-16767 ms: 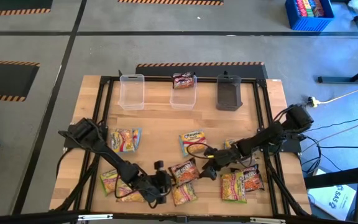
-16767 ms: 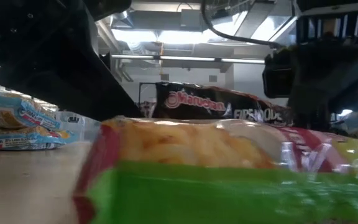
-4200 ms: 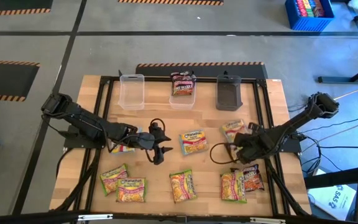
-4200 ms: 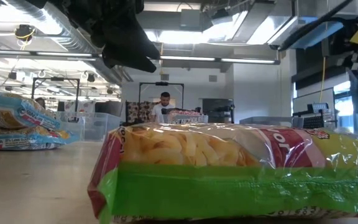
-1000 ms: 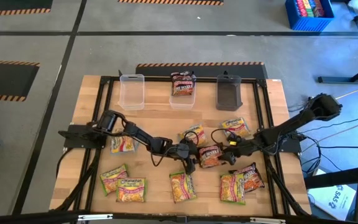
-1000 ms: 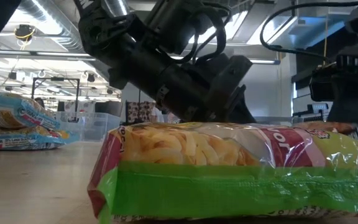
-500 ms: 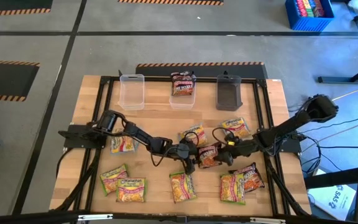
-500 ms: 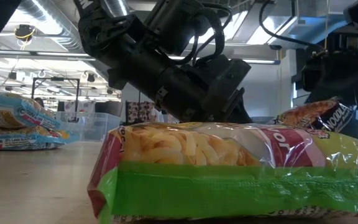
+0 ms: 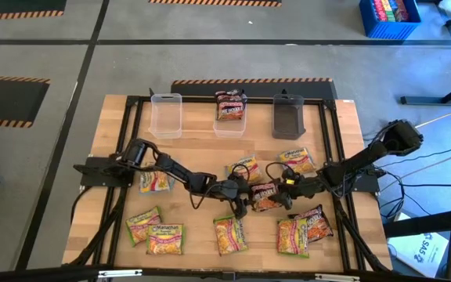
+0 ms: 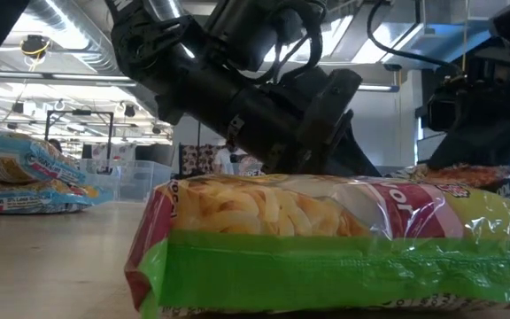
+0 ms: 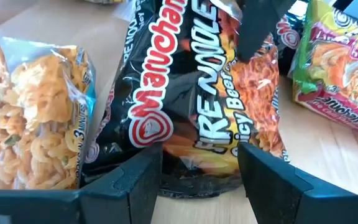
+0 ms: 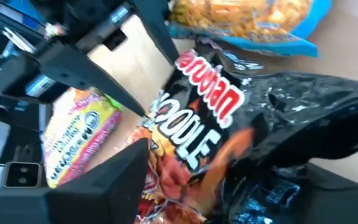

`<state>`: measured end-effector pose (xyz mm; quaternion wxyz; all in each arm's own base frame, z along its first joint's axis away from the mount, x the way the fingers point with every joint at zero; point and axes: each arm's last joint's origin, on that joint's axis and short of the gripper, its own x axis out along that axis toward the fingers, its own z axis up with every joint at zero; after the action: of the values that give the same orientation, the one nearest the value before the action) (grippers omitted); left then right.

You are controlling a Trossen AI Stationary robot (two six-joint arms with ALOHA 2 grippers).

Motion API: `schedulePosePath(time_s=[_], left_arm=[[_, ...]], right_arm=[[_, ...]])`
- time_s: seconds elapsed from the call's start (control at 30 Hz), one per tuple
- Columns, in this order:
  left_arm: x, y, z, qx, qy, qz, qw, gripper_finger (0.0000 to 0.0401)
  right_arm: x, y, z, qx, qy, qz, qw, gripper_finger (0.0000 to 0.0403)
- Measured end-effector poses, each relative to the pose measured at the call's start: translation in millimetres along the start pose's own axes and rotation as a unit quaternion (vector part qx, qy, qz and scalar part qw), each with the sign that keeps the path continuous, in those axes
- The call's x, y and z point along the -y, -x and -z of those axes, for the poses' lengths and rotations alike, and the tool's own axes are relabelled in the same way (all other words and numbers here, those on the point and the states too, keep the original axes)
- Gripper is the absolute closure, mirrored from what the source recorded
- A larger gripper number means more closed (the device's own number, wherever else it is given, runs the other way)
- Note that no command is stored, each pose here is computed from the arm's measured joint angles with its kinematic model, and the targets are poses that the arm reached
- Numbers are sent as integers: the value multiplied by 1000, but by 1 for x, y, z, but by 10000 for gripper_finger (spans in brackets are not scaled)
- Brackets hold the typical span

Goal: Sort Maruchan noodles
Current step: Put the black noodle pack into the right transparent bin

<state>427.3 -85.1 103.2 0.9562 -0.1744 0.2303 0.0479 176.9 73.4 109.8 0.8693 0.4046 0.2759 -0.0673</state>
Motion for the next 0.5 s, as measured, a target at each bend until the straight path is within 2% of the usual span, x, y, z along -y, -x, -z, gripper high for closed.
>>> schedulePosePath(time_s=[0.3, 0.4, 0.5], left_arm=[[6, 6, -8, 10, -11, 9, 1000, 197], [12, 12, -10, 1, -28, 18, 999, 197], [20, 27, -25, -13, -39, 35, 999, 197]], right_arm=[[0, 0, 0, -2, 39, 0, 999, 291], [-2, 0, 0, -5, 73, -12, 997, 322], [-6, -1, -2, -11, 108, -23, 994, 342]])
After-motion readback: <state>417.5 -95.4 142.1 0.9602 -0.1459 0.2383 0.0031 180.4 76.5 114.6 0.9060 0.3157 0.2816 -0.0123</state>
